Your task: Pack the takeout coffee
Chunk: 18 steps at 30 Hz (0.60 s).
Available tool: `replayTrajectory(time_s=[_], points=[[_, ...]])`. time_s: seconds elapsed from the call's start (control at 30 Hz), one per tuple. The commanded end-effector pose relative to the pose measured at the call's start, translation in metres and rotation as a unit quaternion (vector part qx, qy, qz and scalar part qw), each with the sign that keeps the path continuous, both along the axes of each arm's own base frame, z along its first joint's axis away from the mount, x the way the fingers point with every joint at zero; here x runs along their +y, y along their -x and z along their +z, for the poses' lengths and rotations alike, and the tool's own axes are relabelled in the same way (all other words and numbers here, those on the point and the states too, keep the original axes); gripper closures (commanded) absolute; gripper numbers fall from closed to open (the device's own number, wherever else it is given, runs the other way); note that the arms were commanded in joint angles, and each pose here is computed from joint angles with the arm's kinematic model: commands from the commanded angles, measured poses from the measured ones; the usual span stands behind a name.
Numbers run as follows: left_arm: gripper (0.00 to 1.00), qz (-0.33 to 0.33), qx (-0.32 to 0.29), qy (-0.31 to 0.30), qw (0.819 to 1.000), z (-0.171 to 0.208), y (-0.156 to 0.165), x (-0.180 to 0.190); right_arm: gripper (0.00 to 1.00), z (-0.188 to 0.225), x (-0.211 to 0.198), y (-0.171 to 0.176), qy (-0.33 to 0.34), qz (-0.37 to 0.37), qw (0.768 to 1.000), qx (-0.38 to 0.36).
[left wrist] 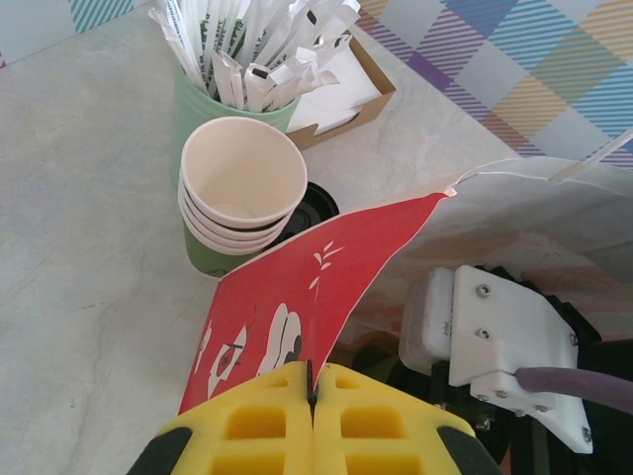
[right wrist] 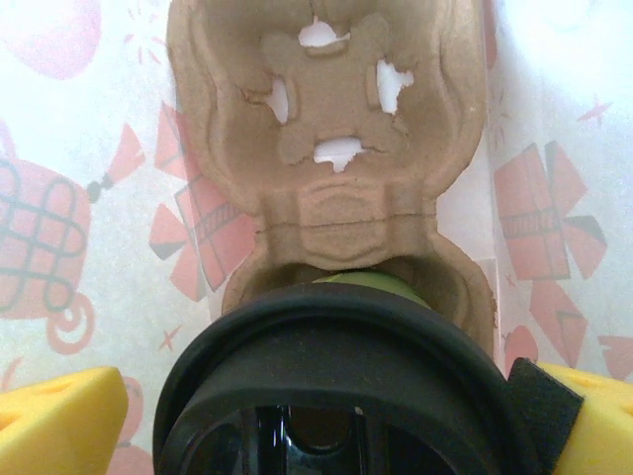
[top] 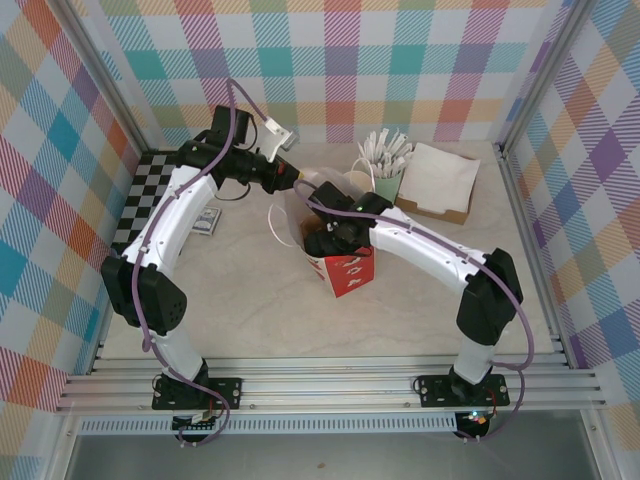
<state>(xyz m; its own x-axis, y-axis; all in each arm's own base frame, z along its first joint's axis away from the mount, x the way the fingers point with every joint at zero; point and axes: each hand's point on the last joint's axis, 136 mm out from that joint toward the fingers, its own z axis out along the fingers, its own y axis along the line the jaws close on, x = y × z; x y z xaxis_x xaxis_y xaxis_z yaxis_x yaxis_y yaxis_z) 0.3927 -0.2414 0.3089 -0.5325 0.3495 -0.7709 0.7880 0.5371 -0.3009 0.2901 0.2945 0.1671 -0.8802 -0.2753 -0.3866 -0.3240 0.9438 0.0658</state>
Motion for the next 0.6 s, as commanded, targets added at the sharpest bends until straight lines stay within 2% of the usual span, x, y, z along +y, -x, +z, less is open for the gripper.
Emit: replayTrajectory(time_s=[0.0,0.57], points=[[1.0,-0.009,-0.011,-0.001,1.0,0.005,0.0,-0.003,0.0,0.028,-0.001,-0.001,-0.019,-0.006,1.0,-0.024],[1.0,-0.007,-0.005,-0.004,1.0,0.002,-0.002,-0.003,0.0,0.059,0.0,-0.011,-0.03,0.008,0.996,-0.086]])
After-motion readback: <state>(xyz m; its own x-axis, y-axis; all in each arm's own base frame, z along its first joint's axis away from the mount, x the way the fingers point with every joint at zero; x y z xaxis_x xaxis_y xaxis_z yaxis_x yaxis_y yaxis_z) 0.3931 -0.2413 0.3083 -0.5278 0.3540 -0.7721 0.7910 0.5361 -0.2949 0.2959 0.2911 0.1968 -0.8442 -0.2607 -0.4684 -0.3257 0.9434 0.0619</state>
